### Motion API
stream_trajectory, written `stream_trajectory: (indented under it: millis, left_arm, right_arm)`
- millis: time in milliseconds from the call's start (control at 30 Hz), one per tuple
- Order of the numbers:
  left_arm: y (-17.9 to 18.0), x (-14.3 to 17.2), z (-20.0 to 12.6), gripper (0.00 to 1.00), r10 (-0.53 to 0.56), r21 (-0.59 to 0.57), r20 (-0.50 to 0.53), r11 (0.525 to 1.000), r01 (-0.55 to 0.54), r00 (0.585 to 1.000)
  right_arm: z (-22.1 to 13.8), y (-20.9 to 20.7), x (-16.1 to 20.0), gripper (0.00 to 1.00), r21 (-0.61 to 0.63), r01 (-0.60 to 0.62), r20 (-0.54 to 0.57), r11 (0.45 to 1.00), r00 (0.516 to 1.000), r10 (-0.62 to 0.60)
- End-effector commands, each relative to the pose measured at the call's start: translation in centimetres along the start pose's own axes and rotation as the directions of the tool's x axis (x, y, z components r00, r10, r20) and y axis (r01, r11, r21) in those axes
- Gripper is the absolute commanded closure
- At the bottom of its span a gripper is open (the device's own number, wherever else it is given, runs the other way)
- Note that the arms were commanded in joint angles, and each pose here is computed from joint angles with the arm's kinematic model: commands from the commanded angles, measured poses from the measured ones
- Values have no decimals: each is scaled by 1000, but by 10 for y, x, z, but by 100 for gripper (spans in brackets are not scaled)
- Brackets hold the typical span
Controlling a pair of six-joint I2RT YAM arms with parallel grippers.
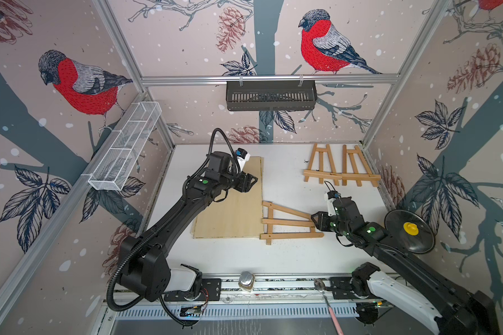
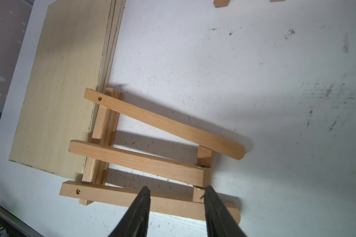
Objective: Disassemble the easel
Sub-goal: Pick up the easel at the center of the board.
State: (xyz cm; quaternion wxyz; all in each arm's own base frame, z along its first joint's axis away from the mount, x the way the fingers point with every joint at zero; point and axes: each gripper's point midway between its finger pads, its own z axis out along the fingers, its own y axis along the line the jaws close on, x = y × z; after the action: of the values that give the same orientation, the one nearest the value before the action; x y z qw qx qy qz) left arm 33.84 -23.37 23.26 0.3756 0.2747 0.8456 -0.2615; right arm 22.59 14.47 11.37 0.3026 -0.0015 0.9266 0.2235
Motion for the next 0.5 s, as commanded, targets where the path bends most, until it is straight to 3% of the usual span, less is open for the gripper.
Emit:
stream_trajectory:
  millis: [0, 167, 467]
  left_arm:
    - [-23, 26, 7, 38, 108, 17, -145, 994, -106, 984]
    - [-71, 51, 22, 54, 184, 90, -255, 982, -166, 949]
    - [-134, 95, 67, 53, 306, 142, -363, 952, -272, 880]
  right_arm:
    - [-1, -1, -7, 52, 3, -25, 26, 1000, 999, 25]
    - [-10, -5, -47, 51, -1, -30, 144, 1000, 989, 30]
    - [-33, -20, -105, 52, -2, -27, 276, 1000, 961, 27]
